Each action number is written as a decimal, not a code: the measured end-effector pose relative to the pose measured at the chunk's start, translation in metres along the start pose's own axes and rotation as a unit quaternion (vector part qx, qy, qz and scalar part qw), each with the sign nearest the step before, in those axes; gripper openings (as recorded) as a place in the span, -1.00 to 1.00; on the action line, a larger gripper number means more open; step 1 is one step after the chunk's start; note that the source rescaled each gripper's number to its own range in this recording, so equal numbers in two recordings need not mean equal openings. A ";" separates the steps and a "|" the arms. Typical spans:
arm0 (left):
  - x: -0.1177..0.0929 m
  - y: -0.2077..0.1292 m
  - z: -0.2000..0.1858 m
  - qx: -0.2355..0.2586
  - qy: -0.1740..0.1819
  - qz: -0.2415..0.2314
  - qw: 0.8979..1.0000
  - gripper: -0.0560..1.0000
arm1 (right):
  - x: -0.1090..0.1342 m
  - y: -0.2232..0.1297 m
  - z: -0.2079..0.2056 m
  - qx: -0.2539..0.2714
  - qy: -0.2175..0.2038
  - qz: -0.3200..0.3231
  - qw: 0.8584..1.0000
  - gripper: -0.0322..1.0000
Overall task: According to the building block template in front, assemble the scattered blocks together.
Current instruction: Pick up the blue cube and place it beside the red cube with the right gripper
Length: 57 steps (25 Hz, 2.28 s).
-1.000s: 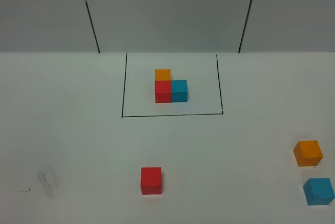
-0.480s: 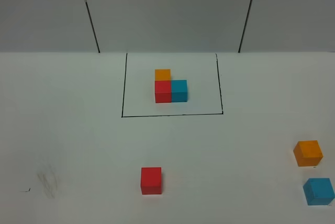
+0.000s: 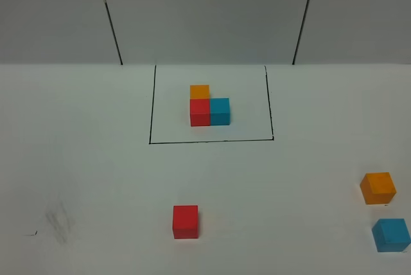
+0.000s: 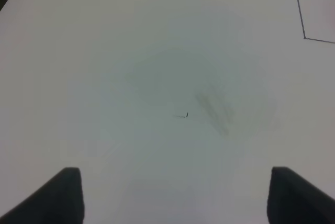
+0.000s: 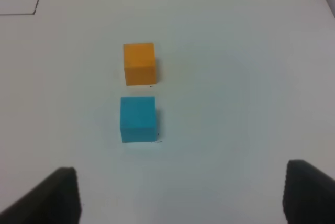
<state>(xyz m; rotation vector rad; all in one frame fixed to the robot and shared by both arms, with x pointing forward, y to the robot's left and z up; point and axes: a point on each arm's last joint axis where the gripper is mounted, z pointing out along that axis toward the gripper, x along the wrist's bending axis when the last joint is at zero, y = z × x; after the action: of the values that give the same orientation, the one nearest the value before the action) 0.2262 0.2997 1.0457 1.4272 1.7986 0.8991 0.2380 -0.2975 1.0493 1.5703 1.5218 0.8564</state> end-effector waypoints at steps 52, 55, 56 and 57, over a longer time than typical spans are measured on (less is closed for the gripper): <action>0.000 0.000 0.000 0.000 0.000 0.000 1.000 0.24 | 0.036 0.031 0.266 0.429 0.107 0.012 0.897 0.36; 0.000 0.000 0.000 0.000 0.000 0.000 1.000 0.24 | 0.039 0.024 0.276 0.434 0.105 0.011 0.895 0.36; 0.000 0.000 0.000 0.000 0.000 0.000 1.000 0.24 | 0.039 0.021 0.279 0.437 0.103 0.013 0.894 0.36; 0.000 0.000 0.000 0.000 0.000 0.000 1.000 0.24 | 0.039 0.018 0.282 0.441 0.101 0.013 0.892 0.36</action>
<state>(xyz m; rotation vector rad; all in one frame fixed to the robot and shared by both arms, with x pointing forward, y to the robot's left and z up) 0.2262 0.2997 1.0457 1.4260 1.7990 0.8988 0.4965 -0.2795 0.9291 2.1704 2.2271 0.3247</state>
